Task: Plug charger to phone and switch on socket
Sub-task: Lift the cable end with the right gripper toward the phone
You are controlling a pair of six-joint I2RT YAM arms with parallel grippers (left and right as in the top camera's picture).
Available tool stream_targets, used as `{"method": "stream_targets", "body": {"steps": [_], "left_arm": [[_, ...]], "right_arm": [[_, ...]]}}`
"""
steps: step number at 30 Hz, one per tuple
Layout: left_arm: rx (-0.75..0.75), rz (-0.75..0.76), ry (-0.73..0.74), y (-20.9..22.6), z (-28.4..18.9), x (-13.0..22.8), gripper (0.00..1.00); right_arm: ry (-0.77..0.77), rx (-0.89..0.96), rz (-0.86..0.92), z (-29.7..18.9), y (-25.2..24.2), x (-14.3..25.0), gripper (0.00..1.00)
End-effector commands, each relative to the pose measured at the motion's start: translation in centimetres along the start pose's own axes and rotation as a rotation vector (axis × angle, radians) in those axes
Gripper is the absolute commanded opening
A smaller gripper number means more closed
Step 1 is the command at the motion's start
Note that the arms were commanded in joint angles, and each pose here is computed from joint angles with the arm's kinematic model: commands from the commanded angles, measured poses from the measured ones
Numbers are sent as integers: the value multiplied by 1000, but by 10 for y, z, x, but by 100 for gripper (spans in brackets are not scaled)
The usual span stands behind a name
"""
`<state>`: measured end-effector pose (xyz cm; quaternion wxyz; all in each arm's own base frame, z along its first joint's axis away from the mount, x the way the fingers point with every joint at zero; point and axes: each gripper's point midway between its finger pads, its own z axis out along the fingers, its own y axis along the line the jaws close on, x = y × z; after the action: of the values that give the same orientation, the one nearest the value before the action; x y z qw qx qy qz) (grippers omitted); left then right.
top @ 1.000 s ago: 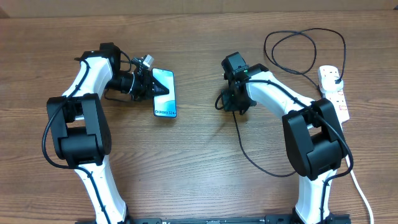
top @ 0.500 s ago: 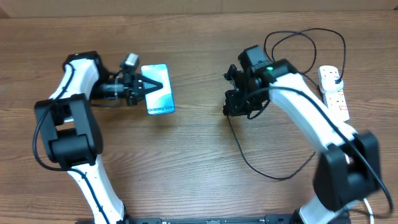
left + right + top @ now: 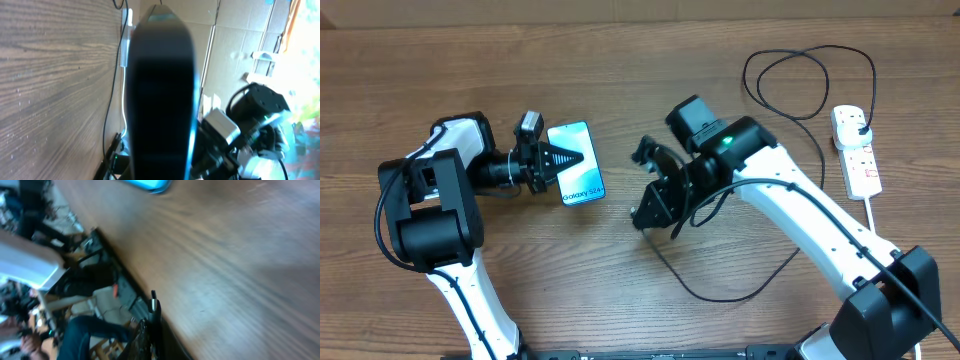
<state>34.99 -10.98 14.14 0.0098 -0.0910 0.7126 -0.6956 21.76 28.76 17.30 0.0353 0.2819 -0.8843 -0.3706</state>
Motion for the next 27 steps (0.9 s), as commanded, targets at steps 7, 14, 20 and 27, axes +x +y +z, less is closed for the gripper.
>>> {"method": "stream_targets", "body": {"steps": [7,14,20,27], "left_arm": [[39,180,-41,-29,1,5,4],[37,301,-48,-24,0,-2,4],[37,309,-63,-16,-6,-18,5],[40,248,-48,-10,-3,-44,4]], "right_arm": [[-5,-80,-74,7,41,3,4],[-25,-72,-10,13,35,-2,4],[-44,12,55,17,16,-5,4],[-126,18,77,22,11,-25,4]]}}
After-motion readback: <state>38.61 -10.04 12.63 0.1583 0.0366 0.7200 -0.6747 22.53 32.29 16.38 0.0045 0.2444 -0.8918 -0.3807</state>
